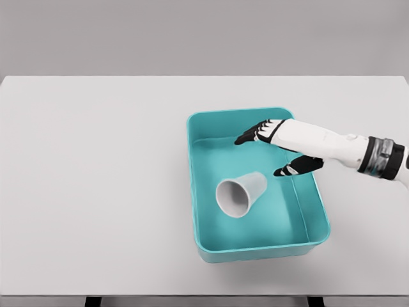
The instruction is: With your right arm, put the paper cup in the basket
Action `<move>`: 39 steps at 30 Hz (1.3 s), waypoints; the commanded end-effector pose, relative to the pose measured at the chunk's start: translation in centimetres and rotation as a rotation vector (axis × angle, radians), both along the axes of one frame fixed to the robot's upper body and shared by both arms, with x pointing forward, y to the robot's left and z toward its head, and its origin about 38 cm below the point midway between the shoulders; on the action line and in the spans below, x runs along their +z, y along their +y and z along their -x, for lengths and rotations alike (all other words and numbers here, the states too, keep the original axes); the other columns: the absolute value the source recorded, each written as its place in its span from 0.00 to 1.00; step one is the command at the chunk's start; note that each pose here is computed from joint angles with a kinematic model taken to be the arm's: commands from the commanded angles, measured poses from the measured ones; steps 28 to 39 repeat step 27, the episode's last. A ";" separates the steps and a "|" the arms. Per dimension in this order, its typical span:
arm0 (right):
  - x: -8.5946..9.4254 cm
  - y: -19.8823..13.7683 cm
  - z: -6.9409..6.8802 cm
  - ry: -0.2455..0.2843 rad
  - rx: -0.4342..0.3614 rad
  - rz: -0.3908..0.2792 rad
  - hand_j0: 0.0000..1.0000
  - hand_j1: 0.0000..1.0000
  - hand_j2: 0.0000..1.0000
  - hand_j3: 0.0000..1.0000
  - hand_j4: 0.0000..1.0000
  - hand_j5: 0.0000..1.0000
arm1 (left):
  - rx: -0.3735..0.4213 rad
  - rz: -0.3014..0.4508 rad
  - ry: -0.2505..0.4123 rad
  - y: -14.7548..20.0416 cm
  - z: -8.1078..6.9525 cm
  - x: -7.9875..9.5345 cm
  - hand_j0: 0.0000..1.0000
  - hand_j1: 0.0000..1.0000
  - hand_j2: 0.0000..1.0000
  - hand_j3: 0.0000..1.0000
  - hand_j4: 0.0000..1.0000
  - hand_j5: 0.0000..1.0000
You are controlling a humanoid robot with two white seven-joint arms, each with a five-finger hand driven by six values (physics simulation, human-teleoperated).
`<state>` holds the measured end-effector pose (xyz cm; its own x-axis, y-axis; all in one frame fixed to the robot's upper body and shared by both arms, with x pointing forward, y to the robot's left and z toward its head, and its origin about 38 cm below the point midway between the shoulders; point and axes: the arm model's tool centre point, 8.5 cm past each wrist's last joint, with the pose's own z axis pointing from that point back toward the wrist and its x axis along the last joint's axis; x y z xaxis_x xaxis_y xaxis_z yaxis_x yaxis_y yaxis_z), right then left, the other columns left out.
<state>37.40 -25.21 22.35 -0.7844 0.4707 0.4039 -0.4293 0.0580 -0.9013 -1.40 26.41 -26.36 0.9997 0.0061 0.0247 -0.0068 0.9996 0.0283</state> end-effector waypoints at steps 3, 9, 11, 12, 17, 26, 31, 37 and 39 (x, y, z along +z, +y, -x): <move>1.0 -1.0 -0.4 0.010 -0.034 -0.053 0.99 0.99 0.99 0.99 0.99 0.99 | 0.000 0.001 -0.003 0.0 -0.1 0.0 1.00 1.00 1.00 1.00 1.00 1.00; 2.2 -5.5 -1.9 0.171 -0.164 -0.357 1.00 1.00 1.00 1.00 1.00 1.00 | 0.000 0.000 0.000 0.0 0.0 0.0 1.00 1.00 1.00 1.00 1.00 1.00; 1.9 -5.6 -1.9 0.198 -0.174 -0.384 1.00 1.00 1.00 1.00 1.00 1.00 | 0.000 0.000 0.000 0.0 0.0 0.0 1.00 1.00 1.00 1.00 1.00 1.00; 1.8 -5.7 -1.8 0.205 -0.175 -0.390 1.00 1.00 1.00 1.00 1.00 1.00 | 0.000 0.000 0.000 0.0 0.0 0.0 1.00 1.00 1.00 1.00 1.00 1.00; 1.9 -7.2 -2.3 0.230 -0.243 -0.417 1.00 1.00 1.00 1.00 1.00 1.00 | 0.000 0.000 0.000 0.0 0.0 0.0 1.00 1.00 1.00 1.00 1.00 1.00; 0.7 -10.1 -2.9 0.272 -0.340 -0.460 1.00 1.00 1.00 1.00 1.00 1.00 | 0.001 0.000 -0.003 0.0 -0.1 0.0 1.00 1.00 1.00 1.00 1.00 1.00; 0.8 -10.1 -2.9 0.272 -0.338 -0.460 1.00 1.00 1.00 1.00 1.00 1.00 | 0.000 0.001 -0.003 0.0 -0.1 0.0 1.00 1.00 1.00 1.00 1.00 1.00; 0.8 -10.1 -2.9 0.272 -0.338 -0.460 1.00 1.00 1.00 1.00 1.00 1.00 | 0.000 0.001 -0.003 0.0 -0.1 0.0 1.00 1.00 1.00 1.00 1.00 1.00; 0.8 -10.1 -2.9 0.272 -0.338 -0.460 1.00 1.00 1.00 1.00 1.00 1.00 | 0.000 0.001 -0.003 0.0 -0.1 0.0 1.00 1.00 1.00 1.00 1.00 1.00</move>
